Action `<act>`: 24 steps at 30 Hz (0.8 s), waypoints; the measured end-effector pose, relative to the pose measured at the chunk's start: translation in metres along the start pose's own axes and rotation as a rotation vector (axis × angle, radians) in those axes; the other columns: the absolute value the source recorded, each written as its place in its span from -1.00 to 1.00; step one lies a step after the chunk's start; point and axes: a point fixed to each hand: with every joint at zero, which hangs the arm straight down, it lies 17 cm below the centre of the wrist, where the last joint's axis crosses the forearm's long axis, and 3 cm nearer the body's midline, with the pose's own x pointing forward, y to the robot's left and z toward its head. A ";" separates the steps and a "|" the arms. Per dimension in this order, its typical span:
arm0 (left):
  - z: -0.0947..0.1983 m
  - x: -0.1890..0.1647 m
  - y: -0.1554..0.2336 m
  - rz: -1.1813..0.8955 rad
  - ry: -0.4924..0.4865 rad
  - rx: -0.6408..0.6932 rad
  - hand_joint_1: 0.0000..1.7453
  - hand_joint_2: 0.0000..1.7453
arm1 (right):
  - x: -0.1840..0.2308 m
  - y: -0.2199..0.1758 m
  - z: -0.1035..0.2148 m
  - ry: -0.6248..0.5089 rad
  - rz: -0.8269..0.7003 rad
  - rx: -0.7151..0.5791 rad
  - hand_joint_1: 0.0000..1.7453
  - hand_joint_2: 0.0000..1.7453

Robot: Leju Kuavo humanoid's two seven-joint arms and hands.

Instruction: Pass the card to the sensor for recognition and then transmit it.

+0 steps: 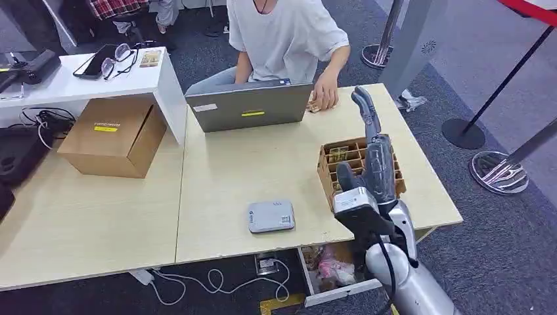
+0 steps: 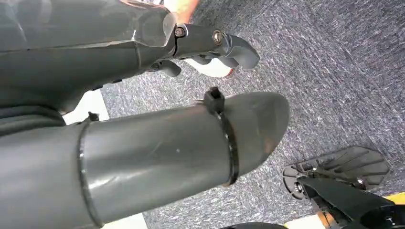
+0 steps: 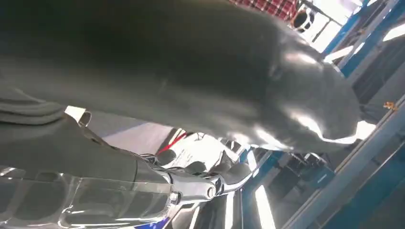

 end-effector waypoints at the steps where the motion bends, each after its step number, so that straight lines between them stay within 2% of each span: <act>1: 0.000 0.000 0.000 0.001 0.000 0.000 -1.00 -1.00 | 0.001 0.001 0.002 0.002 -0.004 0.004 -1.00 -1.00; 3: 0.000 0.000 0.000 0.002 0.001 -0.001 -1.00 -1.00 | 0.004 0.002 0.005 0.006 -0.014 0.007 -1.00 -1.00; 6: -0.001 -0.002 0.002 -0.001 0.058 0.001 -1.00 -1.00 | 0.002 0.000 0.006 0.013 -0.015 0.007 -1.00 -1.00; 10: -0.002 0.011 0.003 0.004 -0.006 0.001 -1.00 -1.00 | 0.005 -0.003 0.010 0.006 -0.018 0.000 -1.00 -1.00; 24: -0.001 0.007 0.001 -0.016 -0.014 -0.010 -1.00 -1.00 | 0.009 -0.015 0.022 0.020 -0.015 -0.030 -1.00 -1.00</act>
